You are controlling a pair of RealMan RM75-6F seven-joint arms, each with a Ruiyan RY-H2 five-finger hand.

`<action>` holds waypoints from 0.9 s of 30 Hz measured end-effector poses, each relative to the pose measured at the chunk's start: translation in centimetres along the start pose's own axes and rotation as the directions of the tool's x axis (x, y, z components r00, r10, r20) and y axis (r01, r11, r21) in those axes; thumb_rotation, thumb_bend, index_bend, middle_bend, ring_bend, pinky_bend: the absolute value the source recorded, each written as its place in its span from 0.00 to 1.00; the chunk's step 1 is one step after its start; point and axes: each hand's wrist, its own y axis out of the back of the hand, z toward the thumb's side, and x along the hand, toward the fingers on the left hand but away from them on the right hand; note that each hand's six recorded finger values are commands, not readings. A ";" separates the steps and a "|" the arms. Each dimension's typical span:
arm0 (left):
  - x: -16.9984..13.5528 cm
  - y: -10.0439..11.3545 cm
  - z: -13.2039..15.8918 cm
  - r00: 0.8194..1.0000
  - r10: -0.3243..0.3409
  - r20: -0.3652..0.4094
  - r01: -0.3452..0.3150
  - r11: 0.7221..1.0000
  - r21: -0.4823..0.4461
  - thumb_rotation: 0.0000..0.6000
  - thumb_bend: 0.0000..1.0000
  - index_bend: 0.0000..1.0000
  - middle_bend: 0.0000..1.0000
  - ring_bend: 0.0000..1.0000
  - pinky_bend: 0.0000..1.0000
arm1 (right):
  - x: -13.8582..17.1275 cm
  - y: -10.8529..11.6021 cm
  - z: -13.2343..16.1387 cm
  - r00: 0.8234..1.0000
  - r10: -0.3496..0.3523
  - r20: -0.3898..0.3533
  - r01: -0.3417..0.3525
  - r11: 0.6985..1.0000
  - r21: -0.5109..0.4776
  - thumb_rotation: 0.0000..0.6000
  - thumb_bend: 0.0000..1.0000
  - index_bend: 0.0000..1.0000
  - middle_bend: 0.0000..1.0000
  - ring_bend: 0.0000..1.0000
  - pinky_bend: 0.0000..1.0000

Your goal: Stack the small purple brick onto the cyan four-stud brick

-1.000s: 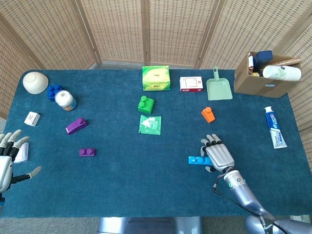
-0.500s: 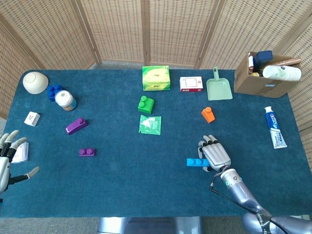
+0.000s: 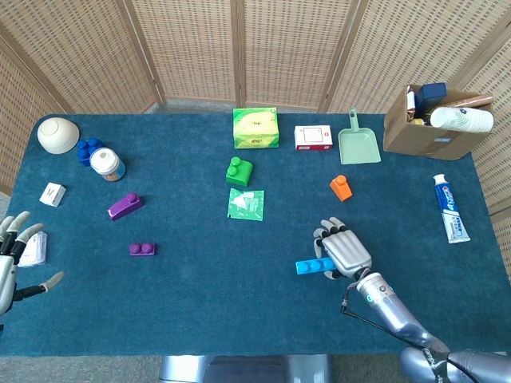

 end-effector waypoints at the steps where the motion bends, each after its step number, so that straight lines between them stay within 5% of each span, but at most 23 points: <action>1: 0.0 0.1 0.0 1.000 0.001 0.000 -0.001 1.000 0.002 0.81 0.11 0.20 0.08 0.00 0.00 | -0.1 0.2 0.2 1.000 -0.001 -0.010 0.001 1.000 -0.006 1.00 0.18 0.62 0.27 0.12 0.12; 13: -0.6 1.1 -0.1 1.000 0.011 -0.011 -0.011 1.000 0.014 0.81 0.11 0.20 0.09 0.00 0.00 | -2.6 2.5 3.4 0.985 0.010 -0.175 -0.018 0.999 -0.044 1.00 0.18 0.63 0.28 0.12 0.12; 27: -1.6 1.5 -1.2 0.997 0.019 -0.073 -0.016 0.999 0.035 0.82 0.11 0.21 0.09 0.00 0.00 | -7.4 4.7 8.9 0.925 0.017 -0.380 -0.024 1.000 -0.013 1.00 0.18 0.61 0.28 0.12 0.13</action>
